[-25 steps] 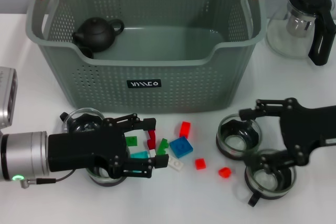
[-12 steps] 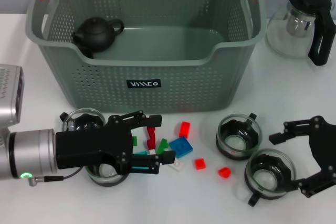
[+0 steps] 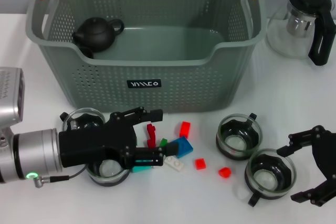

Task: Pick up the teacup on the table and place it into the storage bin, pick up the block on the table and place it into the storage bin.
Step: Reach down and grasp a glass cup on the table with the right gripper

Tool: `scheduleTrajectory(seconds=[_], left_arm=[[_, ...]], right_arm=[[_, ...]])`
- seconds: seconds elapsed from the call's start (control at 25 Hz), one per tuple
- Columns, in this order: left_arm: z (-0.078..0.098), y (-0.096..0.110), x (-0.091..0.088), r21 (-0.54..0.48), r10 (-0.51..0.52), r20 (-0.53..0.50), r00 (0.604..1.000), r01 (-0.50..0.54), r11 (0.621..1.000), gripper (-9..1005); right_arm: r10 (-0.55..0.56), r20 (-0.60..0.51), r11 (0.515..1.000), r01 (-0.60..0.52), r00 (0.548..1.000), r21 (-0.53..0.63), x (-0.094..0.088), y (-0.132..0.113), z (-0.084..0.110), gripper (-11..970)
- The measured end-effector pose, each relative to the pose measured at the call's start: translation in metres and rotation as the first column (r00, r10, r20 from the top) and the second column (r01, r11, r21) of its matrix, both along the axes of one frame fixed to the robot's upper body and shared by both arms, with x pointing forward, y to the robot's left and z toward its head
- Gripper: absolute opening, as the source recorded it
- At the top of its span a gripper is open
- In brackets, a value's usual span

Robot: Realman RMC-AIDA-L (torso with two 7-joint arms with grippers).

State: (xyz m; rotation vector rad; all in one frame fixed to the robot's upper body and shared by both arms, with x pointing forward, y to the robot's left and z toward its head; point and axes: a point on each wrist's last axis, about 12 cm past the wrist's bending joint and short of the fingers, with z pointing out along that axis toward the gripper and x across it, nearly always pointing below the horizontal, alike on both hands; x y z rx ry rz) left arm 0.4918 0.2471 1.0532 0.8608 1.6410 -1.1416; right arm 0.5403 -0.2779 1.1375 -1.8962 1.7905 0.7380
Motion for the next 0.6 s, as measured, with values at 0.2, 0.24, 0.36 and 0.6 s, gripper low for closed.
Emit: scheduleTrajectory(seconds=[0.2,0.24,0.36,0.6], left_arm=[[-0.002,0.002,-0.001,-0.010,0.030,-0.002,1.000,-0.030,1.000,917],[-0.003,0.002,-0.001,-0.009,0.036,-0.006,0.999,-0.036,0.999,917],[-0.005,0.002,-0.001,-0.006,0.048,-0.014,0.999,-0.048,0.999,916],[-0.008,0.000,-0.003,-0.012,0.056,-0.014,0.998,-0.056,0.998,916]], right_arm=[[0.051,0.010,0.997,-0.050,0.999,-0.052,0.003,0.009,-0.002,942],[0.063,0.011,0.996,-0.062,0.998,-0.061,0.004,0.012,-0.002,942],[0.102,0.011,0.991,-0.101,0.995,-0.086,0.006,0.021,-0.003,942],[0.164,0.008,0.976,-0.161,0.986,-0.144,0.009,0.036,-0.006,942]])
